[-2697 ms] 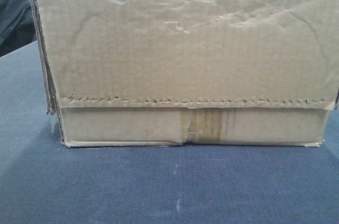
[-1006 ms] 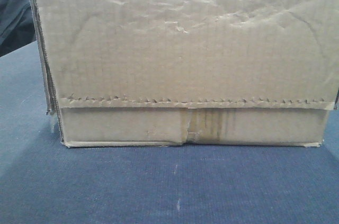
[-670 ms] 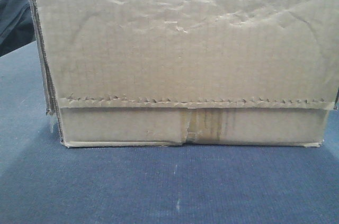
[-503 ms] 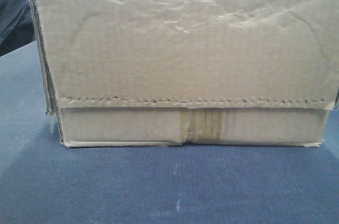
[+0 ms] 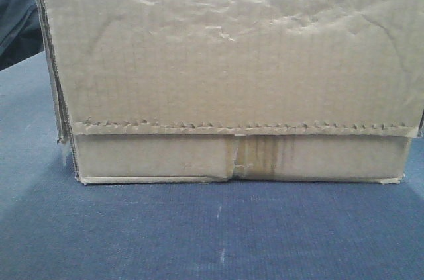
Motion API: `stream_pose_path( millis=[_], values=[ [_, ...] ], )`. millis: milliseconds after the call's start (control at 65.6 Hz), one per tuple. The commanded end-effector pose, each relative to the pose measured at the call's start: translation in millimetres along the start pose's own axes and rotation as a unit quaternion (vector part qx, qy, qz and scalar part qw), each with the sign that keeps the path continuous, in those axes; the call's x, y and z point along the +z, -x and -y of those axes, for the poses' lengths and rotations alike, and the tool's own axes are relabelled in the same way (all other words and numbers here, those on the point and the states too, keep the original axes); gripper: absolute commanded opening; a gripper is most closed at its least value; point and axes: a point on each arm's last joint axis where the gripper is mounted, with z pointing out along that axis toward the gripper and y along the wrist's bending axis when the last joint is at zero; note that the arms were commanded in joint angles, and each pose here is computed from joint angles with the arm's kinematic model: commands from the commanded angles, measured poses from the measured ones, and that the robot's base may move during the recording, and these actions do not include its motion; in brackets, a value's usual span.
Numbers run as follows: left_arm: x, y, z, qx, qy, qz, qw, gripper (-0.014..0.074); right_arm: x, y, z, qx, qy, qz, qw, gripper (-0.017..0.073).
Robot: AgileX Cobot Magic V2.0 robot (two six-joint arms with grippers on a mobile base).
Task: Stack two boxes on right shelf middle
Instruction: 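Close both grippers on the box walls, then lift the gripped box up off the table with both grippers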
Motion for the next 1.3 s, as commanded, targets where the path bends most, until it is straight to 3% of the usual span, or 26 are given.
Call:
stream_pose_path(
  millis=[0, 305, 427, 533, 655, 701, 747, 914, 1036, 1280],
  values=[
    [9, -3, -3.1, 0.0, 0.004, -0.013, 1.0, 0.0498, 7, 4, 0.4, -0.006, 0.0, -0.004, 1.0, 0.057],
    [26, -14, -3.6, 0.0, 0.006, -0.047, 0.999, 0.0496, 36, 7, 3.5, -0.005, 0.0, -0.035, 0.999, 0.057],
    [26, -14, -2.6, -0.006, 0.001, -0.048, 0.999, 0.0425, 37, 8, 3.7, -0.005, 0.0, -0.031, 1.0, 0.0533],
    [26, -14, -2.6, -0.016, 0.001, -0.048, 0.999, 0.0227, 37, 8, 3.7, -0.005, 0.0, -0.031, 1.0, 0.0351],
    [26, -14, -1.5, -0.018, -0.005, -0.048, 0.999, -0.0108, 37, 8, 3.7, -0.005, 0.0, -0.031, 1.0, 0.0038],
    [26, -14, -1.2, -0.02, -0.006, -0.048, 0.999, -0.0111, 37, 8, 3.7, -0.005, 0.0, -0.032, 0.999, -0.0101],
    [26, -14, -1.2, -0.02, -0.006, -0.048, 0.999, -0.0111, 37, 8, 3.7, -0.005, 0.0, -0.032, 0.999, -0.0167],
    [23, -13, -0.3, -0.022, -0.007, -0.043, 0.999, -0.0111, 34, 8, 3.4, -0.005, 0.0, -0.028, 1.0, -0.0153],
    [11, -10, -0.3, -0.04, -0.008, -0.026, 0.999, -0.0111, 19, 9, 1.9, -0.007, -0.001, 0.001, 1.0, -0.0153],
    [-41, -5, -0.3, -0.045, -0.016, 0.044, 0.998, -0.0111, -28, 9, -2.7, -0.013, -0.005, 0.094, 0.996, -0.0153]
  ],
)
